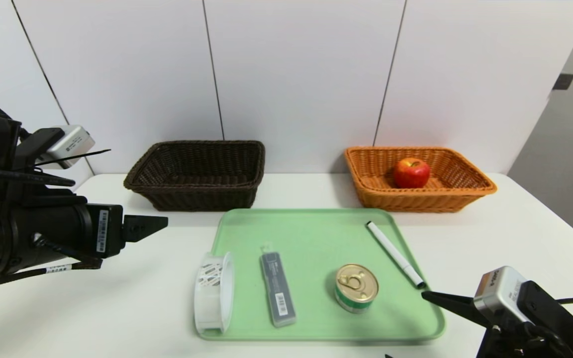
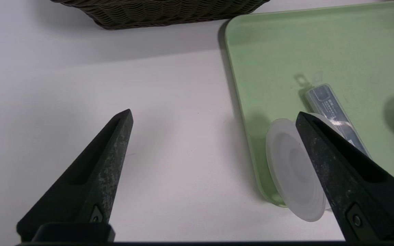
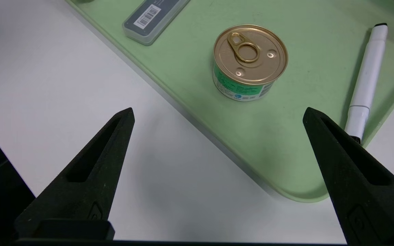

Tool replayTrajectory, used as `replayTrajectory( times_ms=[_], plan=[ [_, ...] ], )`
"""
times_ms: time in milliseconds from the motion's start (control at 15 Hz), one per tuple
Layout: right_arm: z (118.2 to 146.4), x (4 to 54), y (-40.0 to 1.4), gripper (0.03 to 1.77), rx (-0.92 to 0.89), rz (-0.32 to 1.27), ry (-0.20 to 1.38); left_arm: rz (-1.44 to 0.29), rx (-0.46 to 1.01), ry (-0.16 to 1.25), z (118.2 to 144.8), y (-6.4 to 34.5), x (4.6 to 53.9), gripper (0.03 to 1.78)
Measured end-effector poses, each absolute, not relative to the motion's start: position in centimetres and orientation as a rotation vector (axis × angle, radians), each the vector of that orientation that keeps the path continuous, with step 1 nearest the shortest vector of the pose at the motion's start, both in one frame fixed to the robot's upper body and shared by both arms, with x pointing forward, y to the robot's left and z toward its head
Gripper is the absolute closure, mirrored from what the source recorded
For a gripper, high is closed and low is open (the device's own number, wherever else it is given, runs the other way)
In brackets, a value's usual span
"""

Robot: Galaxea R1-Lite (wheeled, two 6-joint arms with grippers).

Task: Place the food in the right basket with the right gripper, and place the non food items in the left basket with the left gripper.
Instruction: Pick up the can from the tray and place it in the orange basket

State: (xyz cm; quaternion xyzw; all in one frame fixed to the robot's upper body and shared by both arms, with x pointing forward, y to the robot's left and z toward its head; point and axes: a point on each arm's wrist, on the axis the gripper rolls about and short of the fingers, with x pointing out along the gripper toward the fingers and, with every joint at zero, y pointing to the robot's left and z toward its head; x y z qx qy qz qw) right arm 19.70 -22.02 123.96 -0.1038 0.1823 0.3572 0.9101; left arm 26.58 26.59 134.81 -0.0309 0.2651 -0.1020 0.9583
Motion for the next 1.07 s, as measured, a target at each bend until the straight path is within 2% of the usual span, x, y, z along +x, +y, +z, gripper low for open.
replayTrajectory(
  times_ms=[333,667,1067],
  plan=[
    [122.9,20.2,-21.7,0.10,-0.224,0.718,0.426,-0.208,-0.063,0.539,134.8,26.6,26.7,0.12],
    [122.4,22.0,-20.7,0.10,-0.186,0.672,0.384,-0.207,-0.059,0.551,134.5,26.4,27.1,0.12],
    [120.9,23.1,-19.8,0.10,-0.147,0.648,0.416,-0.205,-0.053,0.569,134.2,26.2,27.5,0.12]
  ],
)
